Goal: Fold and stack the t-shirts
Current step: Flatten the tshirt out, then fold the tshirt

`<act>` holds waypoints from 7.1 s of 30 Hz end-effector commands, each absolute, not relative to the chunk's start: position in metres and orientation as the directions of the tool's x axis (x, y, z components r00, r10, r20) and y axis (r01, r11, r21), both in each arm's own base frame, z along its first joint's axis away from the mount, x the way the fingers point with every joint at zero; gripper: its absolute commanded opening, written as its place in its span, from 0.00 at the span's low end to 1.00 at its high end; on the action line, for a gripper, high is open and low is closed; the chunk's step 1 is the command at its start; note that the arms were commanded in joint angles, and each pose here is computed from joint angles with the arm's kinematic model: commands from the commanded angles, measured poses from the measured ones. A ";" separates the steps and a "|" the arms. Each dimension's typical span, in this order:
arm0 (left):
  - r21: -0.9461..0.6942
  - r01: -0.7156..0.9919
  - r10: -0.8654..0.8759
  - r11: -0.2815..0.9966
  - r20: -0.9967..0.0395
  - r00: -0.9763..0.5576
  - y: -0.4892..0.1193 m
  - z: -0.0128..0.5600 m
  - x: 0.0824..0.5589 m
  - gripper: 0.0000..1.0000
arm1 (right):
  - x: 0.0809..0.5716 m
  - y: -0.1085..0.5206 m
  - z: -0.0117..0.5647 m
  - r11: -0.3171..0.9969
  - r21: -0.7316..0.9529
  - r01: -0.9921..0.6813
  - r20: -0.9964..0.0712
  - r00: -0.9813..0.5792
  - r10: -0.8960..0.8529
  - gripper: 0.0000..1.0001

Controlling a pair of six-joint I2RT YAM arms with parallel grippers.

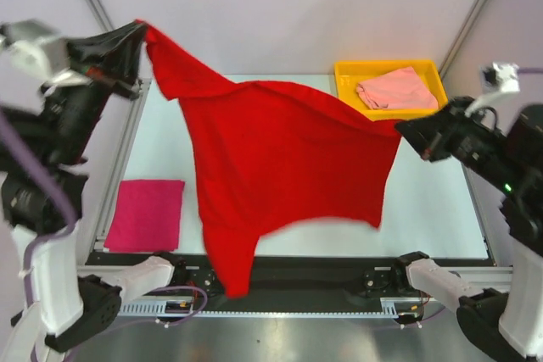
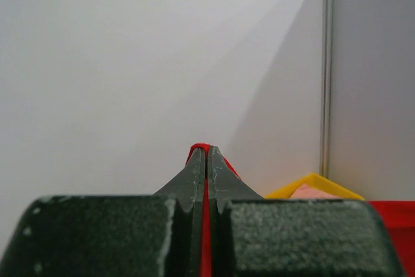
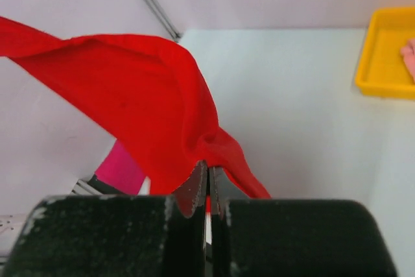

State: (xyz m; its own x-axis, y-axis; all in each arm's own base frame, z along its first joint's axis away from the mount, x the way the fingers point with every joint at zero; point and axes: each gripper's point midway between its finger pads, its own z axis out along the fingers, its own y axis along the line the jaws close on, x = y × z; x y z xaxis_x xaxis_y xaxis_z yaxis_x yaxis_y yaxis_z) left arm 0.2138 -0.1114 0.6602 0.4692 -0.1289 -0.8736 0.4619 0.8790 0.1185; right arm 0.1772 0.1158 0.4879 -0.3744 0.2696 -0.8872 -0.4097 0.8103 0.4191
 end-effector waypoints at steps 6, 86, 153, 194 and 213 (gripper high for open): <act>0.197 0.451 -0.233 0.871 -0.642 0.731 -0.053 0.706 0.040 0.00 | 0.085 0.111 0.521 0.728 0.301 -0.615 -0.954 -0.192 0.232 0.00; -0.444 0.239 -0.222 0.863 -0.760 -0.610 -0.127 0.222 0.449 0.00 | 0.312 -0.012 0.111 0.833 0.339 0.438 -0.207 -0.829 0.520 0.00; -0.514 -0.127 -0.408 0.848 -0.481 -0.776 -0.089 0.112 0.275 0.00 | 0.267 -0.008 0.048 0.855 0.217 0.472 -0.062 -0.867 0.494 0.00; -0.424 0.050 -0.195 0.904 -0.514 -0.835 -0.083 0.054 0.526 0.83 | 0.347 -0.023 0.025 0.804 0.344 0.484 -0.246 -0.780 0.575 0.76; -0.440 0.016 -0.193 0.898 -0.426 -0.884 -0.099 0.027 0.512 0.34 | 0.345 -0.025 0.013 0.788 0.342 0.512 -0.211 -0.775 0.596 0.47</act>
